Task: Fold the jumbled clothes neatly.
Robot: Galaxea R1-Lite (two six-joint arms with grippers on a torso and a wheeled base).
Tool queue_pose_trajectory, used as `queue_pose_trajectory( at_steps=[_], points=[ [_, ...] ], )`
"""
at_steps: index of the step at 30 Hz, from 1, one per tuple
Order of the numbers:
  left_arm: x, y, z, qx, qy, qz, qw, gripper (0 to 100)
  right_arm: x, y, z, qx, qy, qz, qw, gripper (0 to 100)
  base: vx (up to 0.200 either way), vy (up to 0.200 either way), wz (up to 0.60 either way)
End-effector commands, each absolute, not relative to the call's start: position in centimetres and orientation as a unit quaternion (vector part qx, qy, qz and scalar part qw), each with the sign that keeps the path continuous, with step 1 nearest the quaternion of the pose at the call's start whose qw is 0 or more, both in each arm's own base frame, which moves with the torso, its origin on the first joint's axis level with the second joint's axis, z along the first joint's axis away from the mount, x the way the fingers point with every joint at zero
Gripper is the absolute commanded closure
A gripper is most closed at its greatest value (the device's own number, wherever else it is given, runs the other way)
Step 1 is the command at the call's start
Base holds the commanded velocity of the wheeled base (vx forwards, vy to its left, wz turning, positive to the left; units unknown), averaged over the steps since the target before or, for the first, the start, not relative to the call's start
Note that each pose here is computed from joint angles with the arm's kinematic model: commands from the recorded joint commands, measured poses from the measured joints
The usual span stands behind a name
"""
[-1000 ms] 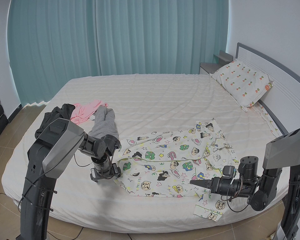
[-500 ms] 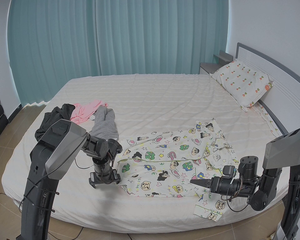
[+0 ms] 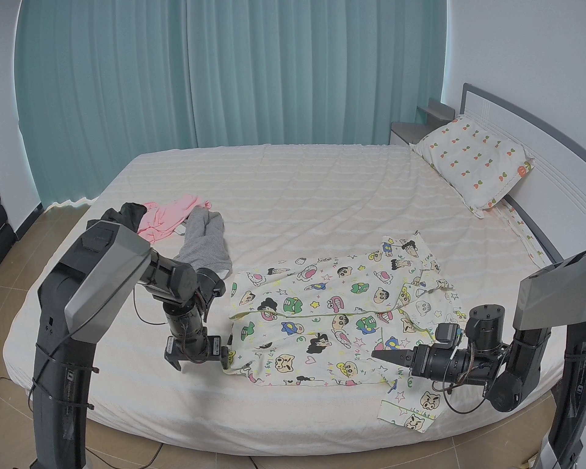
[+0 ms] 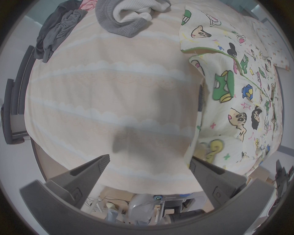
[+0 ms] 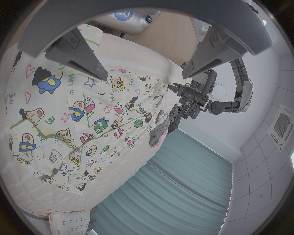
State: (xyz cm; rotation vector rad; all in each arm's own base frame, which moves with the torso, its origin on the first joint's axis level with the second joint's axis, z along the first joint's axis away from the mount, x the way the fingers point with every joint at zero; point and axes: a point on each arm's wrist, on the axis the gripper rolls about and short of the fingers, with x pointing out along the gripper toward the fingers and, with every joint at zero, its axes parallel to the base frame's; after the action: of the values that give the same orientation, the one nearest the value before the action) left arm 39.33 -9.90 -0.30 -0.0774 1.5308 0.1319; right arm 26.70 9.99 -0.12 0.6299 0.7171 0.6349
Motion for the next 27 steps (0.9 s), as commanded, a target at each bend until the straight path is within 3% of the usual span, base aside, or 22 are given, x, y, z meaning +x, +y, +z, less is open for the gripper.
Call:
queue_pose_trajectory(
  at_steps=[1, 7, 13, 21, 27],
  points=[
    [38.8, -7.3, 1.6, -0.043, 0.687, 0.064, 0.722, 0, 26.7, 10.0, -0.1, 0.298, 0.339, 0.301, 0.840, 0, 0.000, 0.000, 0.00],
    [39.0, -4.5, 2.9, -0.088, 0.682, 0.049, 0.724, 0, 26.7, 10.0, 0.0, 0.298, 0.332, 0.303, 0.842, 0, 0.000, 0.000, 0.00],
    [39.1, -4.3, 3.0, -0.096, 0.680, 0.047, 0.725, 0, 26.8, 10.0, -0.2, 0.298, 0.335, 0.302, 0.841, 0, 0.000, 0.000, 0.00],
    [38.9, -7.9, 2.0, -0.089, 0.681, 0.041, 0.726, 0, 26.8, 10.0, -0.3, 0.298, 0.335, 0.302, 0.841, 0, 0.000, 0.000, 0.00],
    [39.1, -9.5, 0.0, -0.052, 0.659, 0.053, 0.748, 0, 26.8, 10.0, -0.3, 0.298, 0.334, 0.302, 0.841, 0, 0.000, 0.000, 0.00]
  ],
)
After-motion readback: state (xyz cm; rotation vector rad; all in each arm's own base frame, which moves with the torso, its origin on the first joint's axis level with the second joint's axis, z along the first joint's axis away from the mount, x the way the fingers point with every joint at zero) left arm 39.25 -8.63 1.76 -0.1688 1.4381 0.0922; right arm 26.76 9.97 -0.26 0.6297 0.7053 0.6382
